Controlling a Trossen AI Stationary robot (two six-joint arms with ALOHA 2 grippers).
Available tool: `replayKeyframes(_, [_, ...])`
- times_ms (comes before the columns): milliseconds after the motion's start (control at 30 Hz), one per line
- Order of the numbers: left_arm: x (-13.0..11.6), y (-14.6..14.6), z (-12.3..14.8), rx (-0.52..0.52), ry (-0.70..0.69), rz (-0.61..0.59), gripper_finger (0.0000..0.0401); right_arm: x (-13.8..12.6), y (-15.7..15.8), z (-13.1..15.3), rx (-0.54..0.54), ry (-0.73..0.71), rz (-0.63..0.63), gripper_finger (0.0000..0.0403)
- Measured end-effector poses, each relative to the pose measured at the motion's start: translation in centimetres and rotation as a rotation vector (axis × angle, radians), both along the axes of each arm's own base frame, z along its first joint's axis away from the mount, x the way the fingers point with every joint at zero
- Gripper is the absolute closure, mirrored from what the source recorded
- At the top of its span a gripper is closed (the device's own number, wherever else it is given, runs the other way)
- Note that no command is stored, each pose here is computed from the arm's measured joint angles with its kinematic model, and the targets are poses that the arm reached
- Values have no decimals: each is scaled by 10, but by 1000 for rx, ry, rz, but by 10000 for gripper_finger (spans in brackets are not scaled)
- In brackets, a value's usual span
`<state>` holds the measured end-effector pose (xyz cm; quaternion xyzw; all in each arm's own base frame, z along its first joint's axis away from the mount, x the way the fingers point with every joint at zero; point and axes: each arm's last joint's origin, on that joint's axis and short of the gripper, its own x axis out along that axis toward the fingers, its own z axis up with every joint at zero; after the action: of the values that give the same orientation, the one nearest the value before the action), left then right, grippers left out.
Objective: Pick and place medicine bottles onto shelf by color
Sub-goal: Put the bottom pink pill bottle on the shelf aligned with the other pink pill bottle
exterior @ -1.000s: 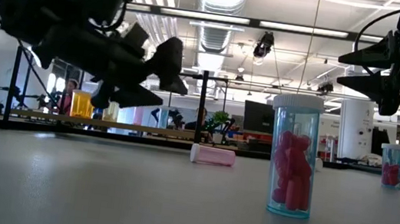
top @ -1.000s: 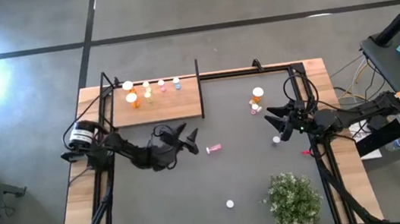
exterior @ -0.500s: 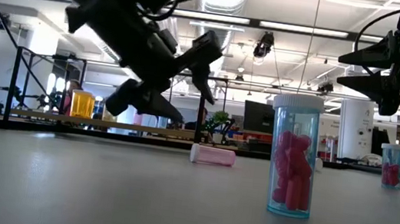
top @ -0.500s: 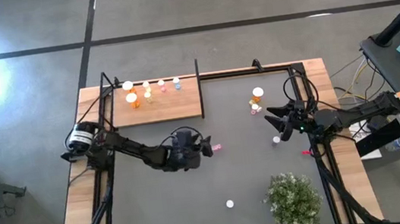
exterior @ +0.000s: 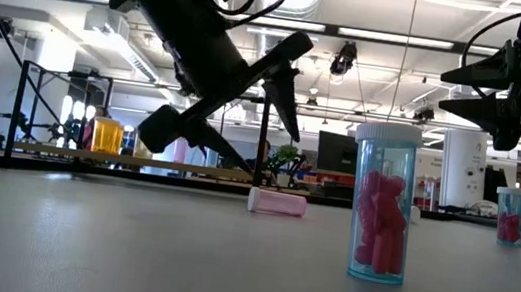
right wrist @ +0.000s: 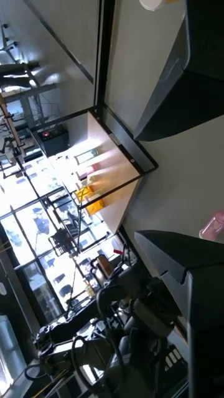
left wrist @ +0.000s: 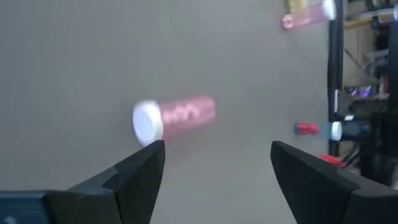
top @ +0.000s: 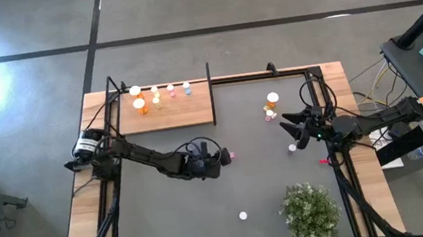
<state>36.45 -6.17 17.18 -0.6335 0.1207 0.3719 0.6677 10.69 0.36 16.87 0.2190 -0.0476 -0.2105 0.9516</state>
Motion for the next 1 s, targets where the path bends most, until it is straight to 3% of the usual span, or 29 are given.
replayKeyframes(133, [1, -2, 0, -174, -46, 62, 125, 0, 0, 0, 0, 0, 0, 165])
replayKeyframes(233, [1, -2, 0, -135, -28, 23, 125, 0, 0, 0, 0, 0, 0, 165])
replayKeyframes(500, [2, 0, 6, 165, 73, -196, 125, 0, 0, 0, 0, 0, 0, 165])
replayKeyframes(733, [2, 0, 6, 561, 254, -525, 125, 0, 0, 0, 0, 0, 0, 165])
replayKeyframes(1000, [5, 1, 6, 841, 365, -770, 125, 0, 0, 0, 0, 0, 0, 165])
